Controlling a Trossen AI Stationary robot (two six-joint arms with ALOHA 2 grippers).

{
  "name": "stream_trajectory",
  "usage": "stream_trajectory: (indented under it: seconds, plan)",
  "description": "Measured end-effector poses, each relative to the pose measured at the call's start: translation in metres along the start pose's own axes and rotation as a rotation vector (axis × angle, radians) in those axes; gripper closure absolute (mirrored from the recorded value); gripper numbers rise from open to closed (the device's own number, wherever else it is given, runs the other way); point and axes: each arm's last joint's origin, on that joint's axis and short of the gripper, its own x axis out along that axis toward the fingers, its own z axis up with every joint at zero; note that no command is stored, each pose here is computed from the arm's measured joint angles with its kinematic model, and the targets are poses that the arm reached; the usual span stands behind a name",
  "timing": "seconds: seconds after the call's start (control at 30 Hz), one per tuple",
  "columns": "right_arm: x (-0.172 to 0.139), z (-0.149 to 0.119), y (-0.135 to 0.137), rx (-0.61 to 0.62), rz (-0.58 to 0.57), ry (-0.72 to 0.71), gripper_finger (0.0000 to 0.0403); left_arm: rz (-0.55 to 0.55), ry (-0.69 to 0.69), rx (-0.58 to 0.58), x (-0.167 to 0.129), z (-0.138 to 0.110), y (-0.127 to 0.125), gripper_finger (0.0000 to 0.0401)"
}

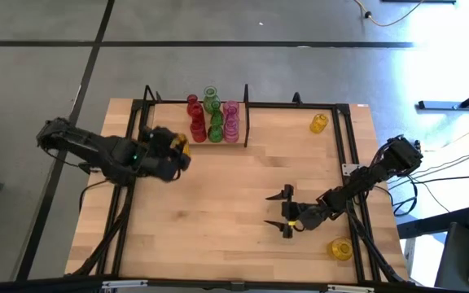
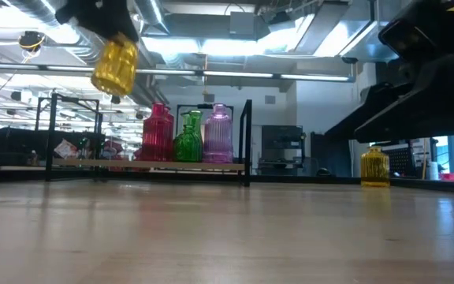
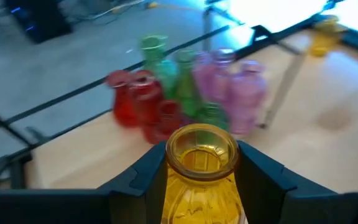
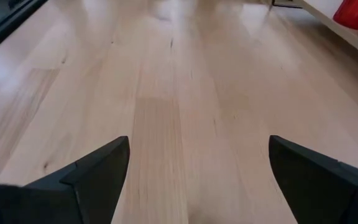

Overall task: Sort vases onto shelf
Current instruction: Put the middle yellow vase on the shelf

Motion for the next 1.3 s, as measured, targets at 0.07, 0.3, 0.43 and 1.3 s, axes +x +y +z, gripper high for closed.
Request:
stream_trajectory:
  seconds: [0.07,0.3,0.43,1.3]
  plan:
    - [0.000,0.000,0.000,-0.013,0.000,0.001,0.0040,0.050,0.030,0.006,0.012,0.006,0.006,0.0249]
    - [0.000,0.000,0.000,-0.015,0.000,0.001,0.0040,0.187,0.092,0.020,0.042,0.023,0.032,0.0249]
    - [0.000,0.000,0.000,-0.016,0.000,0.001,0.0040,0.249,0.107,0.018,0.049,0.031,0.048,0.0248]
    - [0.002,-0.003,0.000,-0.059,-0.014,0.014,0.0040,0.236,-0.188,-0.110,0.122,0.007,0.120,0.0248]
